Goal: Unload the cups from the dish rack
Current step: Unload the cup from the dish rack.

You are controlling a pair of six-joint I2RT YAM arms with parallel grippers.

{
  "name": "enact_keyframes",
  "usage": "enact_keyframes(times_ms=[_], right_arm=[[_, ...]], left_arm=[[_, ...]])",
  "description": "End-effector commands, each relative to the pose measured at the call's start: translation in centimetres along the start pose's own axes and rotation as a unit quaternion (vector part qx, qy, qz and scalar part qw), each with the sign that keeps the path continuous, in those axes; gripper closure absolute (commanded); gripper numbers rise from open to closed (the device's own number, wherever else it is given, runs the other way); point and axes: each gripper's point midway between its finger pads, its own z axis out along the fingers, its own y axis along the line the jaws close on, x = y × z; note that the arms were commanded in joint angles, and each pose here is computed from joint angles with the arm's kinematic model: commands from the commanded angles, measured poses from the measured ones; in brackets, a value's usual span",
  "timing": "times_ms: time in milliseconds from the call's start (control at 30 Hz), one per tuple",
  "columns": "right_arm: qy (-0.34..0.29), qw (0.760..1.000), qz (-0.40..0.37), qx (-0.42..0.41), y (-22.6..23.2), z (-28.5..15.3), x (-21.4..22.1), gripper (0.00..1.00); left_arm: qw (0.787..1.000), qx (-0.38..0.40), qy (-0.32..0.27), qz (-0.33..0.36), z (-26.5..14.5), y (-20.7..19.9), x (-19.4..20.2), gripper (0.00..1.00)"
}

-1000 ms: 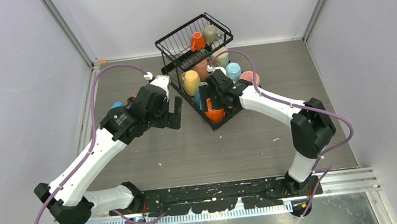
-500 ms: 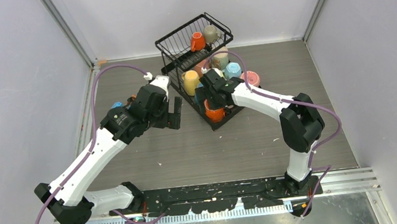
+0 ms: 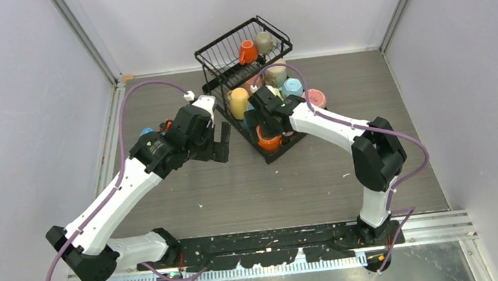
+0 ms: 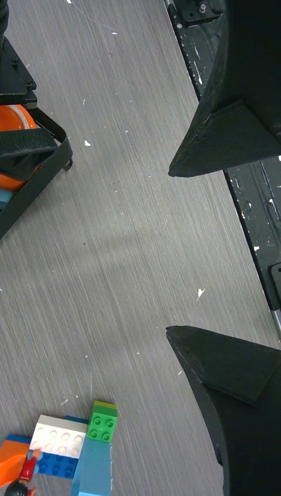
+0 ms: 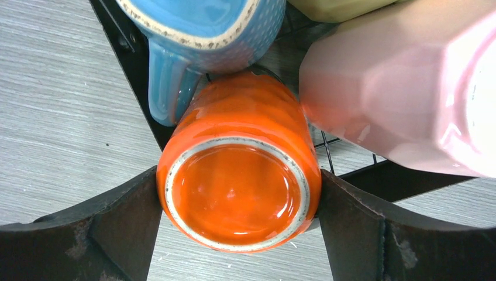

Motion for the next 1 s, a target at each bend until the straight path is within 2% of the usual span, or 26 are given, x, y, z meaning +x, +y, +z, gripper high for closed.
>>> enact_keyframes(times_ms=[0,167,967], right_arm=[[0.014,1.0,-0.011,0.013,-0.8,-2.5,0.0,0.41],[0.021,1.0,-0.009,0.012,-1.1,-2.4,-0.1,0.45],[0.015,1.0,-0.001,0.025,-1.7,-4.4,-1.7,0.48]], left_arm=[[1.0,0.016,-0.016,-0.014,-0.2,-0.7,-1.1,0.0],[1.0,0.016,-0.012,-0.015,-0.1,-0.7,-0.9,0.0],[0.999,0.027,-0.006,-0.021,0.4,-1.2,-0.5,0.0]])
